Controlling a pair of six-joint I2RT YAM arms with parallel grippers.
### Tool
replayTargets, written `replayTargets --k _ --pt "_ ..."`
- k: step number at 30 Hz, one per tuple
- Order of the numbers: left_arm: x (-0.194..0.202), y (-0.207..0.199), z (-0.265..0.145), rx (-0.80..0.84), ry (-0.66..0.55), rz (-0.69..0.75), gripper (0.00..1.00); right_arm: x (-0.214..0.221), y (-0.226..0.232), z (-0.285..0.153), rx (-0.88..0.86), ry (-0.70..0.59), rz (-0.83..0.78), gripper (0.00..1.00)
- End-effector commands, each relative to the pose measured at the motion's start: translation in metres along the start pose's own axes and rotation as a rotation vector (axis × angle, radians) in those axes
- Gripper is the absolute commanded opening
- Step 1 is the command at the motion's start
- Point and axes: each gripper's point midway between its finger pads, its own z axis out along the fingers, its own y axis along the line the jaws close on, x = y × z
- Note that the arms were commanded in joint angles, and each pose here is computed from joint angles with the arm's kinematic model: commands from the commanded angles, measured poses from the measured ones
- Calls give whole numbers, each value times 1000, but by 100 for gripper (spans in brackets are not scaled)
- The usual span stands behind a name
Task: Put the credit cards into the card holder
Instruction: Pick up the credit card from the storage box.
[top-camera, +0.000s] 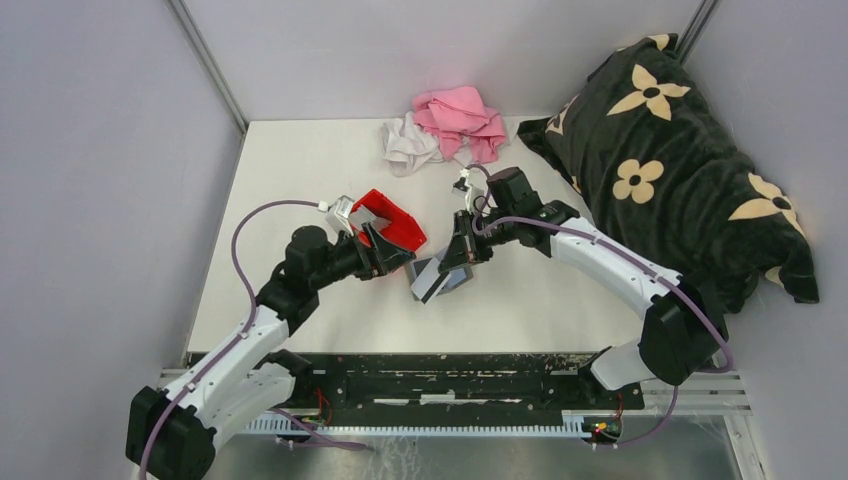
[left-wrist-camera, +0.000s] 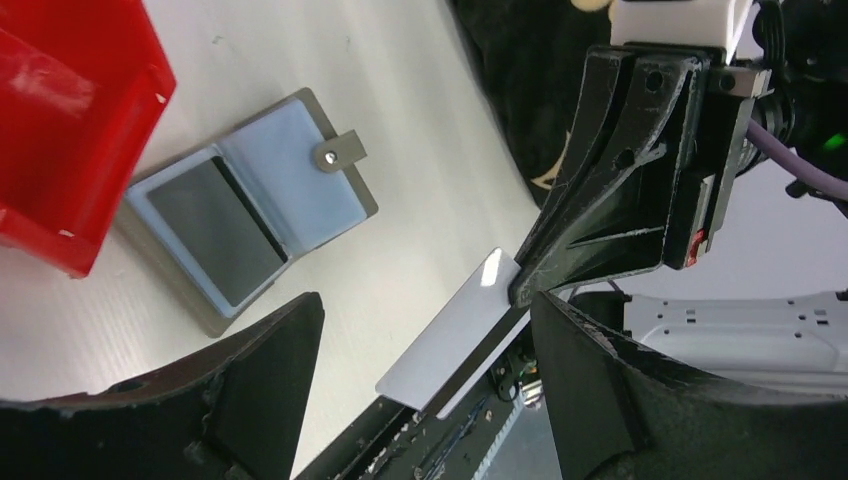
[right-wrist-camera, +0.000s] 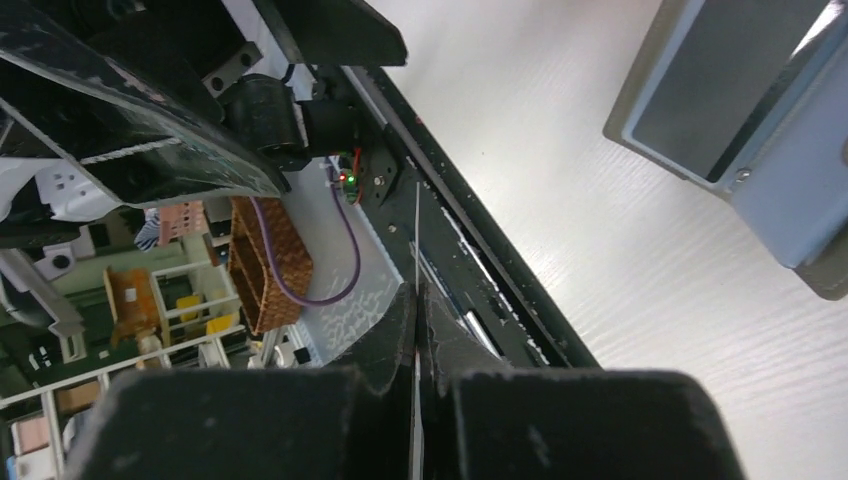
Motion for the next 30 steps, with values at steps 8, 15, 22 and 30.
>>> replayTargets --k 8,15,22,30 --pt "22 -25 4 209 116 85 77 -12 21 -4 -195 18 28 1" --pt "31 -25 7 251 157 69 71 -16 17 4 -218 45 55 1" --pt "39 -25 10 278 203 59 60 -20 17 9 -246 59 71 1" --pt "45 -26 11 307 233 41 47 -25 15 15 -261 67 84 1"
